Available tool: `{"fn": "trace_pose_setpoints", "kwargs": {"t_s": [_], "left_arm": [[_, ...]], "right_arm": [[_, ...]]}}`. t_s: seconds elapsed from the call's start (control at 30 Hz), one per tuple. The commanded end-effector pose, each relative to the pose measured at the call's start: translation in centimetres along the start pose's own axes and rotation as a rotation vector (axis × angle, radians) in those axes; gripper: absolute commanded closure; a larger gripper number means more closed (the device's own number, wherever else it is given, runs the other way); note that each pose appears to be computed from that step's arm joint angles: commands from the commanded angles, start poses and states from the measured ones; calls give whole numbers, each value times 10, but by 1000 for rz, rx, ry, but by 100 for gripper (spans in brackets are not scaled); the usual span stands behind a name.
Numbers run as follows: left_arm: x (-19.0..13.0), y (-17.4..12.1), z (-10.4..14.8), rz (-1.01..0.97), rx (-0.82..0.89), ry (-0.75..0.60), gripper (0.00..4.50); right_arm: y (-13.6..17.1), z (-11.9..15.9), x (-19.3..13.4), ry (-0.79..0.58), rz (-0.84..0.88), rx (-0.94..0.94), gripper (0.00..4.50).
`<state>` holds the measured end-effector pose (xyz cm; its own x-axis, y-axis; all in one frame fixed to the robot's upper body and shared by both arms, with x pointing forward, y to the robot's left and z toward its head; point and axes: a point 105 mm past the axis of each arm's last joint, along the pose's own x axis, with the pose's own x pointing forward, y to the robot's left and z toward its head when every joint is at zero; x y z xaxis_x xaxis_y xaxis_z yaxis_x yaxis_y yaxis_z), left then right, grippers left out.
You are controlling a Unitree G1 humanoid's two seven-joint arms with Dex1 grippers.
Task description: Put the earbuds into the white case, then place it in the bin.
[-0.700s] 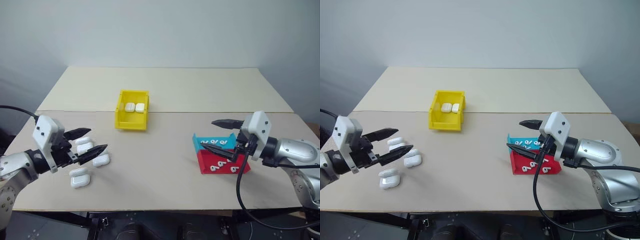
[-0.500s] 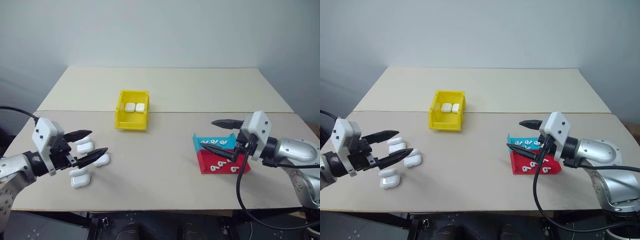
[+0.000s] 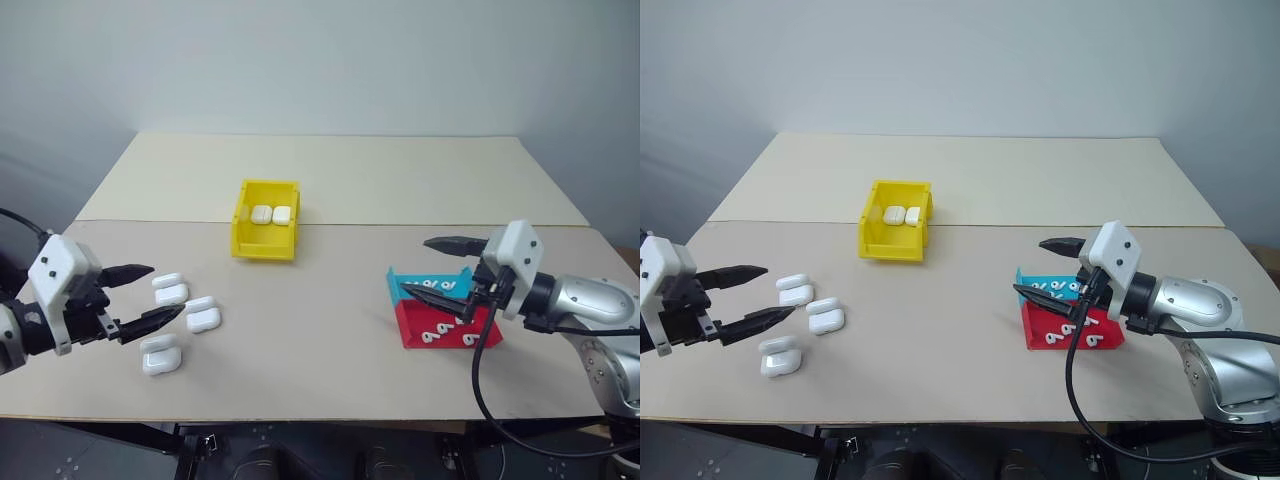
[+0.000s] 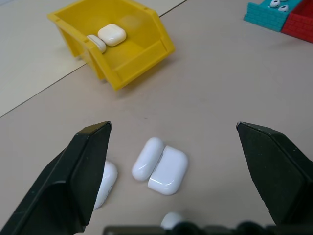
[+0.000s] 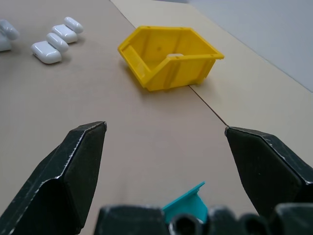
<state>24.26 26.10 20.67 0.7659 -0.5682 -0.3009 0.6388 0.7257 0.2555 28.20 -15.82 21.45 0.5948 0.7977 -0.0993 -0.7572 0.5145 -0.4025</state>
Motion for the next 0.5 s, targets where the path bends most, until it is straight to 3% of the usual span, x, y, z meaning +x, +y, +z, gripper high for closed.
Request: {"fn": "trace_pose_setpoints", "kwargs": {"t_s": [0.03, 0.5], "left_arm": [[-1, -2, 8, 32, 31, -13, 2], [-8, -7, 15, 193, 121, -21, 2]], "right_arm": [[2, 11, -1, -40, -18, -29, 0], [10, 24, 11, -74, 16, -116, 0]]}}
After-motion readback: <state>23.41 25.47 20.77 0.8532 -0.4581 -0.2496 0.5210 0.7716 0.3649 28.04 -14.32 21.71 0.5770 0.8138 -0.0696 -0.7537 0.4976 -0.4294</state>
